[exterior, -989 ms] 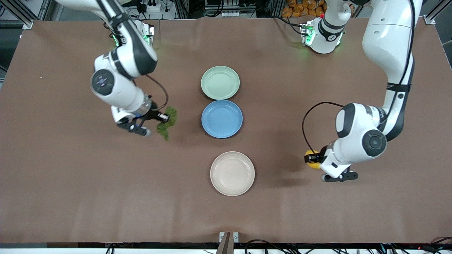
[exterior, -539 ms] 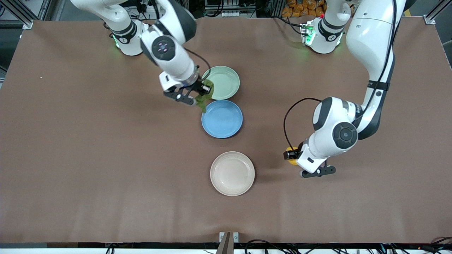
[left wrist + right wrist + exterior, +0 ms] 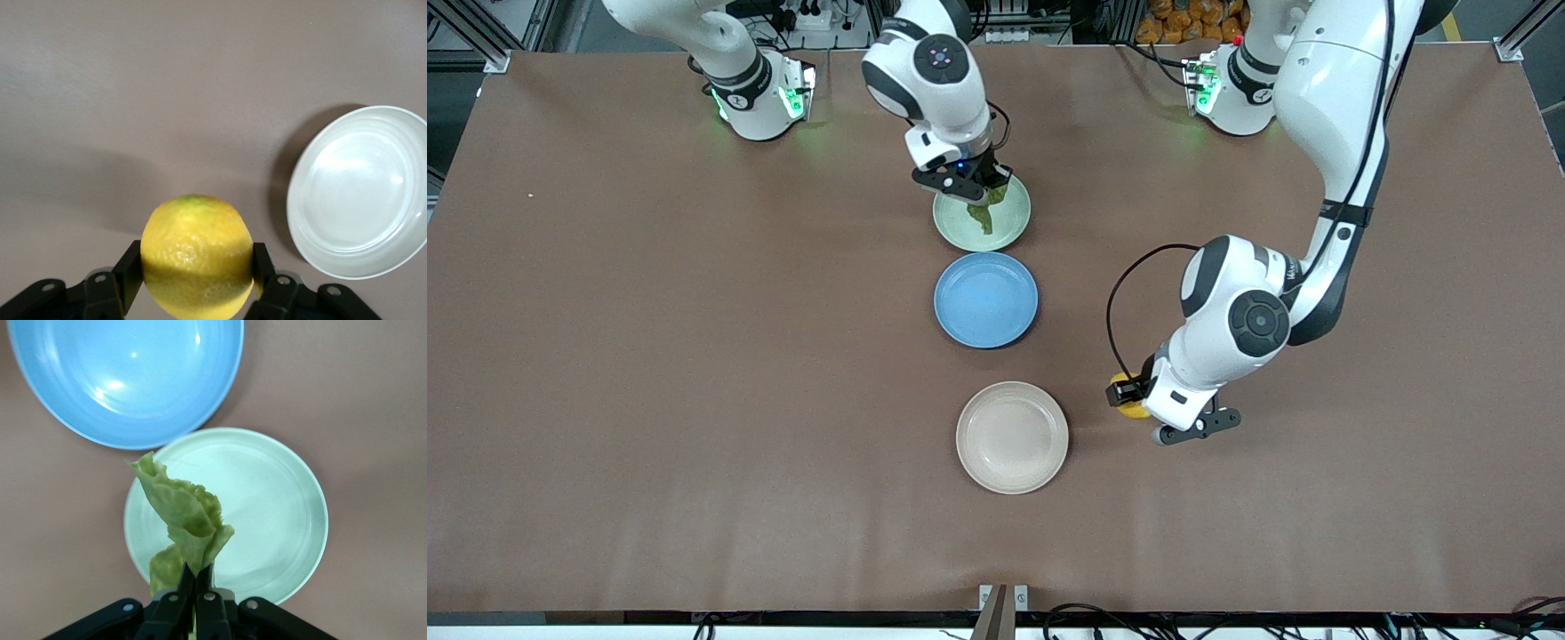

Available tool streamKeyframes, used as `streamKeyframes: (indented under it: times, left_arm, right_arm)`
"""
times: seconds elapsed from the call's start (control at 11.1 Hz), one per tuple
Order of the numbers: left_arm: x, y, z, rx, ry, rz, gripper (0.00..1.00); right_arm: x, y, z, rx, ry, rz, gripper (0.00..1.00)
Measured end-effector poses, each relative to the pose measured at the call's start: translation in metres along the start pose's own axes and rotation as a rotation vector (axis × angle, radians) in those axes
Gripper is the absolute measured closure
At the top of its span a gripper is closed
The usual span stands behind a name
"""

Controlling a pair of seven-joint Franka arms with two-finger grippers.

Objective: Place lemon and lettuce in plates
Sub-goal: 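Carry the lettuce over the green plate while the left gripper moves lemon, then release the lettuce onto the green plate while the left gripper lowers lemon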

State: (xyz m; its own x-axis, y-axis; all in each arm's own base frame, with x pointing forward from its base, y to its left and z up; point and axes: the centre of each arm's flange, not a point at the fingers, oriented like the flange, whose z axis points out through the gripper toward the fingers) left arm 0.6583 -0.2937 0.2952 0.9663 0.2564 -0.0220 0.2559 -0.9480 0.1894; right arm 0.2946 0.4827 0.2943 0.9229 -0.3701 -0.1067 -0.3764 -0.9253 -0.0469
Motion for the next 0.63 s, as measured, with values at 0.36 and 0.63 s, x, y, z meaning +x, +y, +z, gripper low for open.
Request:
streamKeyframes:
  times: [0.36,0.63]
  left_arm:
    - [-0.003,0.018,0.004,-0.052,0.047,-0.052,0.31]
    - [-0.005,0.036,0.017,-0.156,0.108,-0.143,0.31]
  right_arm:
    - [-0.009,0.005,0.062,-0.066,0.055,0.036,0.73]
    - [-0.002,0.003,0.055,-0.097,0.073,0.084,0.34]
